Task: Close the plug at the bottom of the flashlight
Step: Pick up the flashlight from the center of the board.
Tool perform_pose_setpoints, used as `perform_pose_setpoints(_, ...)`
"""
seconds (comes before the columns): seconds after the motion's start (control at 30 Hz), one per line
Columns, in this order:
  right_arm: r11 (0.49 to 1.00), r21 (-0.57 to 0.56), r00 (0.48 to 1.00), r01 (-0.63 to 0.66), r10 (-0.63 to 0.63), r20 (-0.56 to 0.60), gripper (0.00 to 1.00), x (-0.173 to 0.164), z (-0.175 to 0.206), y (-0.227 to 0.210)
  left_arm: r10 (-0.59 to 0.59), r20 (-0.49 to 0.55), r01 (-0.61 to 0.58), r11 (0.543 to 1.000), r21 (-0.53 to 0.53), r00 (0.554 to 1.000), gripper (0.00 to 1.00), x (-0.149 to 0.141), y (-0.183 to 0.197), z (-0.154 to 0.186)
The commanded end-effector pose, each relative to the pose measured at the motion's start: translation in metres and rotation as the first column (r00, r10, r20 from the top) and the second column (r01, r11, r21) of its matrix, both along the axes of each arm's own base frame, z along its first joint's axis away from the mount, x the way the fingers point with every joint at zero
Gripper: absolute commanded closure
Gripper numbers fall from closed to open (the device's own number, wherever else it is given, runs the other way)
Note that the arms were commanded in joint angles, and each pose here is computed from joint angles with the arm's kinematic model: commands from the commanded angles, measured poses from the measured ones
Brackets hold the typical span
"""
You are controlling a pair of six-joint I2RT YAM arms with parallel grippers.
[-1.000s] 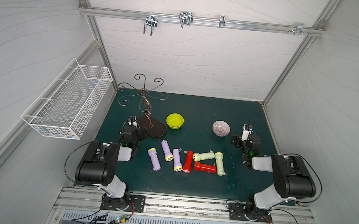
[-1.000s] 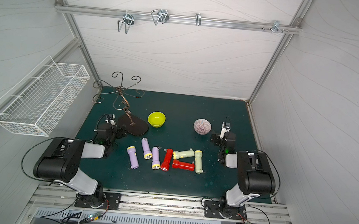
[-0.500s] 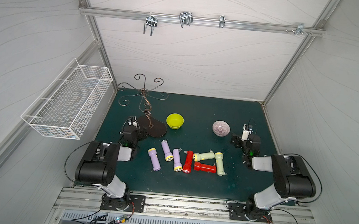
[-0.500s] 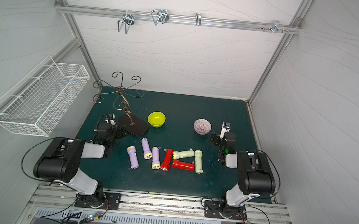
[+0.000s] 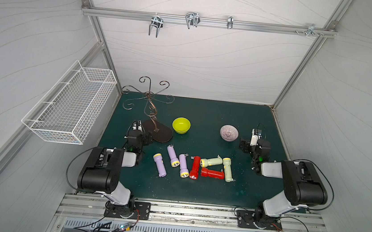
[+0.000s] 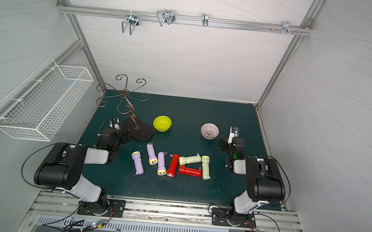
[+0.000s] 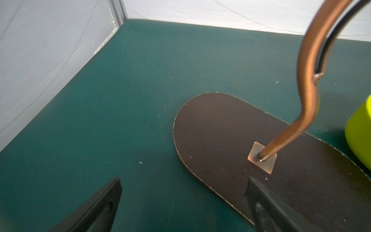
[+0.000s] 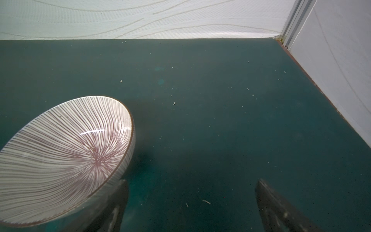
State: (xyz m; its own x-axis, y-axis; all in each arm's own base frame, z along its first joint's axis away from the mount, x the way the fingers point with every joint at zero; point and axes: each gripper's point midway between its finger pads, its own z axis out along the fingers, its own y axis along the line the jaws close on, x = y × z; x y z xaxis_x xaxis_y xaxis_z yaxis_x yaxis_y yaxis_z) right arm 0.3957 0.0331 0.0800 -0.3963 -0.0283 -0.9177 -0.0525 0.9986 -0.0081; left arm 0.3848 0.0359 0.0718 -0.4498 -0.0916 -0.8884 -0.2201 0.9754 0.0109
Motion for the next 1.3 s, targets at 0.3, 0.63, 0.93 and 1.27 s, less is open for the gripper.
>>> perform_pose_setpoints(0.3,0.950,-0.229,0.969,0.212,-0.174,0.175,0.01,-0.032,0.102,0.015,0.119,0.142,-0.140,0.978,0.153,0.983,0.00,-0.006,-0.016,0.100)
perform_pose_setpoints(0.63,0.914,-0.312,0.965,0.261,-0.237,0.114,0.01,-0.080,0.148,0.037,0.360,0.159,-0.363,0.932,-0.016,0.919,0.00,-0.054,0.007,0.132)
perform_pose_setpoints(0.93,0.921,-0.210,0.941,0.327,-0.337,-0.012,0.01,-0.120,0.160,0.023,0.527,0.008,-0.525,0.847,-0.083,0.850,0.00,-0.081,0.013,0.150)
perform_pose_setpoints(1.27,0.985,-0.091,0.973,0.146,-0.160,-0.167,0.23,-0.160,0.130,0.028,0.231,-0.056,-0.238,0.941,-0.239,0.971,0.00,-0.066,-0.040,0.172)
